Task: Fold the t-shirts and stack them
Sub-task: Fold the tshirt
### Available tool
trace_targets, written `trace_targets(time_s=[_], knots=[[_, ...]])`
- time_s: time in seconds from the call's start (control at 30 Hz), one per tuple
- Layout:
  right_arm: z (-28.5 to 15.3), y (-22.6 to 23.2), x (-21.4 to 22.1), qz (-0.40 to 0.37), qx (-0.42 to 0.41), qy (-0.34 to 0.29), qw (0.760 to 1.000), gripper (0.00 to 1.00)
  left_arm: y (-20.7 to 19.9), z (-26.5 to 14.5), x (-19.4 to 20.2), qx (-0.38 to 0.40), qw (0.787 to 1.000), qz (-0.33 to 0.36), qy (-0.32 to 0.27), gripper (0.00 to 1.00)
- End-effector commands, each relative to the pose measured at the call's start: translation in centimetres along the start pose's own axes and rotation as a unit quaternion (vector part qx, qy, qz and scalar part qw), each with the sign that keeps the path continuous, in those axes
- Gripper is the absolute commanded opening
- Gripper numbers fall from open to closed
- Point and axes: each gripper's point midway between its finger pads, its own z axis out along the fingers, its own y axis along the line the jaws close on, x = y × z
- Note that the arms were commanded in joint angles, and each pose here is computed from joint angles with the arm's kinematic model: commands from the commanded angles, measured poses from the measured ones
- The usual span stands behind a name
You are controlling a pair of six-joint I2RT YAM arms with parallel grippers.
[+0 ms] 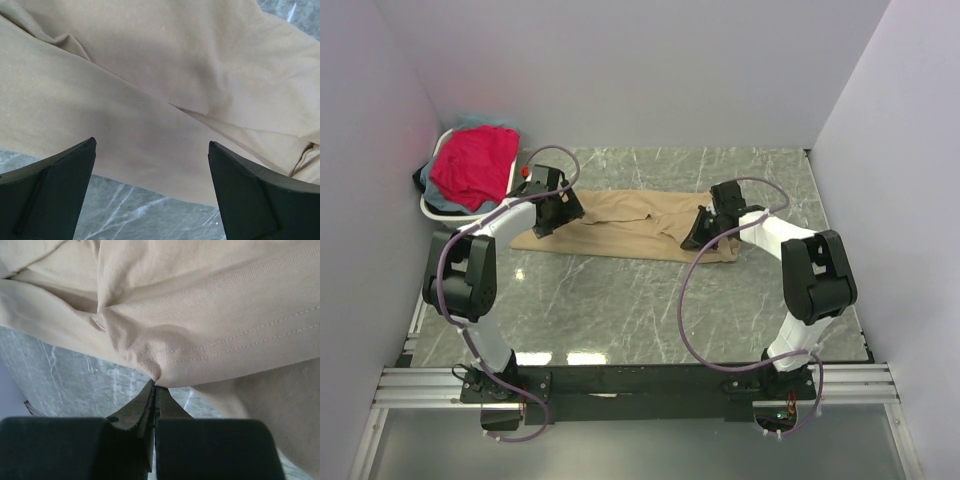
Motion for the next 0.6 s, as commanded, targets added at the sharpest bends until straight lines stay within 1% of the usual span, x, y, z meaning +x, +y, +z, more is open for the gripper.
trace_targets(time_s=[0.0,0.27,0.33,0.43,0.47,0.53,0.57], knots=[[-0.4,2.0,-2.4,-0.022,-0.016,-0.031,0.999,0.00,-1.0,-0.5,-1.6,0.011,1.000,0.011,-0.020,0.99],[-0.1,3.5,-7.0,-0.031,-0.009,-0.063,0.998,0.00,-1.1,0.0,-1.3,0.011,1.000,0.012,-0.014,1.00],[0.0,3.0,-8.2,-0.032,0.008,-0.071,0.997,0.00,-1.1,0.0,-1.3,0.011,1.000,0.013,-0.014,0.99],[0.9,3.2,-10.0,-0.032,0.011,-0.069,0.997,0.00,-1.1,0.2,-1.2,0.012,1.000,0.014,-0.011,0.99],[1.4,3.6,-11.0,-0.034,0.009,-0.072,0.997,0.04,-1.1,0.3,-1.2,0.011,1.000,0.015,-0.011,0.99],[2.4,3.0,-11.7,-0.037,0.022,-0.069,0.997,0.08,-1.0,0.4,-1.1,0.011,1.000,0.014,-0.009,0.99],[2.2,4.1,-13.0,-0.049,0.015,-0.083,0.995,0.24,-1.1,0.5,-1.1,0.012,1.000,0.013,-0.009,0.99]])
